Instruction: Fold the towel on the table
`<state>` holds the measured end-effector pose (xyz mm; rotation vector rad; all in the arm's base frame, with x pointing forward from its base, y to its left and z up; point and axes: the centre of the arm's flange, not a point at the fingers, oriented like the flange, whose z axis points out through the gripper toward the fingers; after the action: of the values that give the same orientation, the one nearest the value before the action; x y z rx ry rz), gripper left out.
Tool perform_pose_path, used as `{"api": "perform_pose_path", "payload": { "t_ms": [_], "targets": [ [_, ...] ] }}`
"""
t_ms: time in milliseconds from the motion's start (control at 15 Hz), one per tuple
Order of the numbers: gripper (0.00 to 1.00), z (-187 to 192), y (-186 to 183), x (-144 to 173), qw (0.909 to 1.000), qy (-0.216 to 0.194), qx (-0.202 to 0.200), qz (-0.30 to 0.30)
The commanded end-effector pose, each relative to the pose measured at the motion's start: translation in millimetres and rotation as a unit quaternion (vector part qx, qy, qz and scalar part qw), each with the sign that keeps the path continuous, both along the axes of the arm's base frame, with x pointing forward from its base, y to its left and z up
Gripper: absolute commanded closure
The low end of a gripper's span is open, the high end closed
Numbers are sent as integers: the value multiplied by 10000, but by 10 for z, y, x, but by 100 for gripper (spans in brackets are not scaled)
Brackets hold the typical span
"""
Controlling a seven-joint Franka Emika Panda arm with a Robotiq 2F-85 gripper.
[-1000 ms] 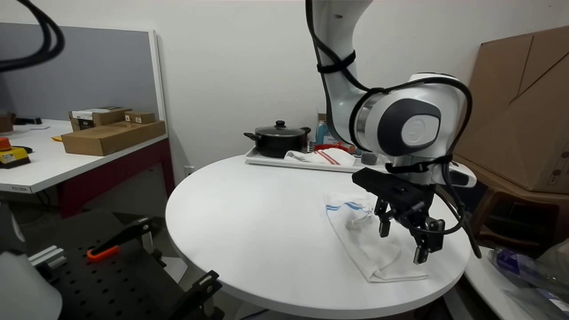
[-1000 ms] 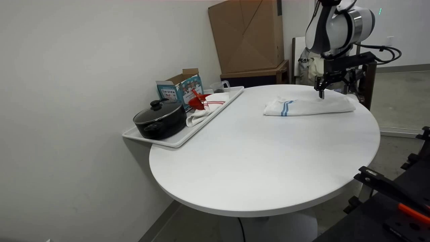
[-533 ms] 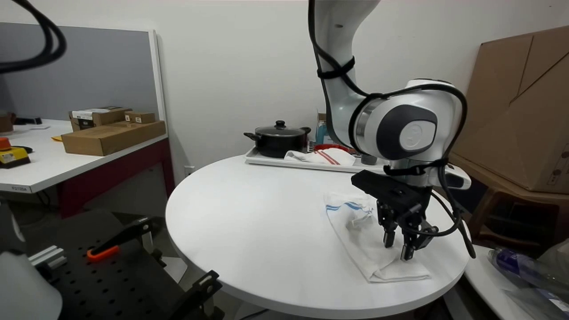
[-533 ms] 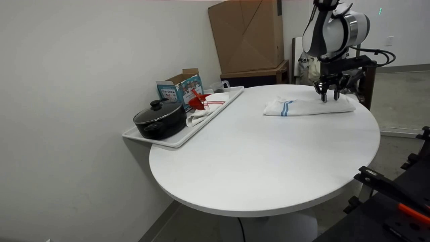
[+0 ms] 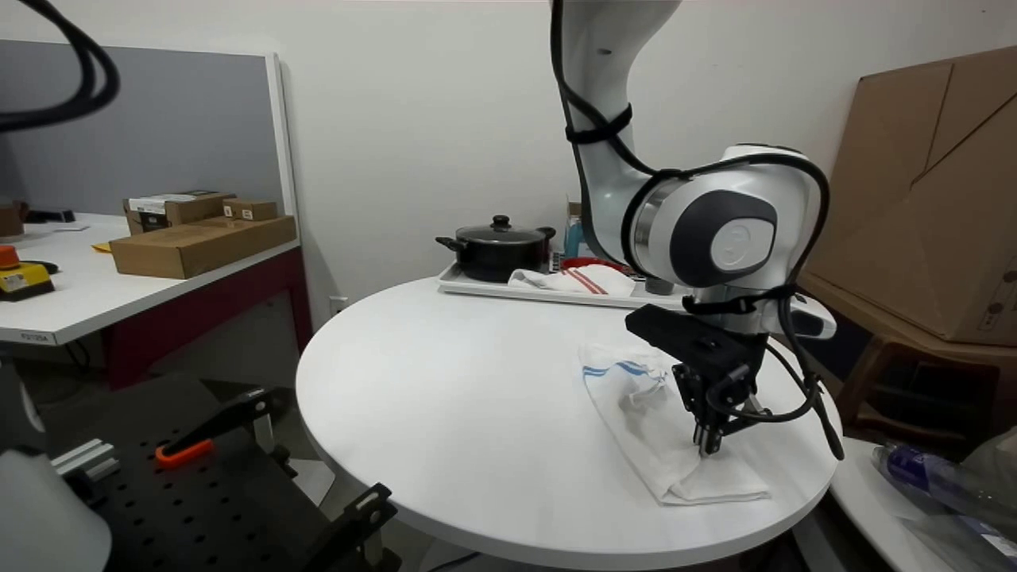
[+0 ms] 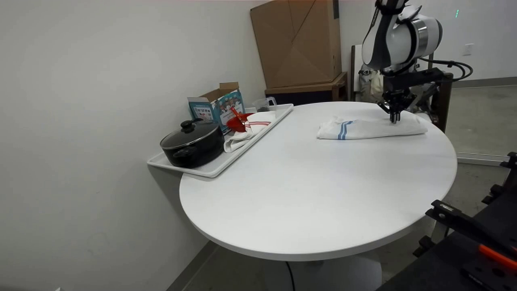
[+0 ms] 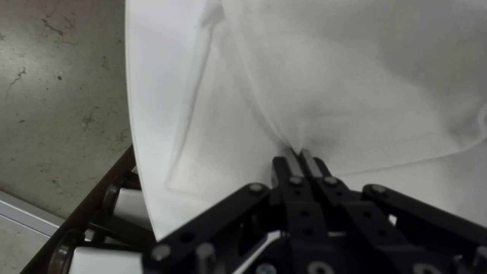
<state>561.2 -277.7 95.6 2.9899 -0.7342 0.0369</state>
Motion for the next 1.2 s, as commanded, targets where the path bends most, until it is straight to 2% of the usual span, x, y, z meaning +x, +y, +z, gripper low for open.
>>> {"api": "perform_pose_path", "payload": {
  "t_ms": [0, 467, 667, 867, 933, 1000, 1133],
  "targets": [
    [99, 120, -12, 7, 10000, -58, -31, 64],
    [99, 514, -337, -80, 9973, -66, -561, -473],
    [99, 656, -585, -198, 9900, -136, -920, -1062],
    [99, 607, -767, -297, 9834, -101, -1157, -1395],
    [72, 568, -778, -320, 9830, -84, -1202, -1384],
    [71, 536, -776, -339, 9824, -27, -1234, -1400],
    [56, 465, -717, -347, 9834, 30, -1259, -1303]
  ]
}}
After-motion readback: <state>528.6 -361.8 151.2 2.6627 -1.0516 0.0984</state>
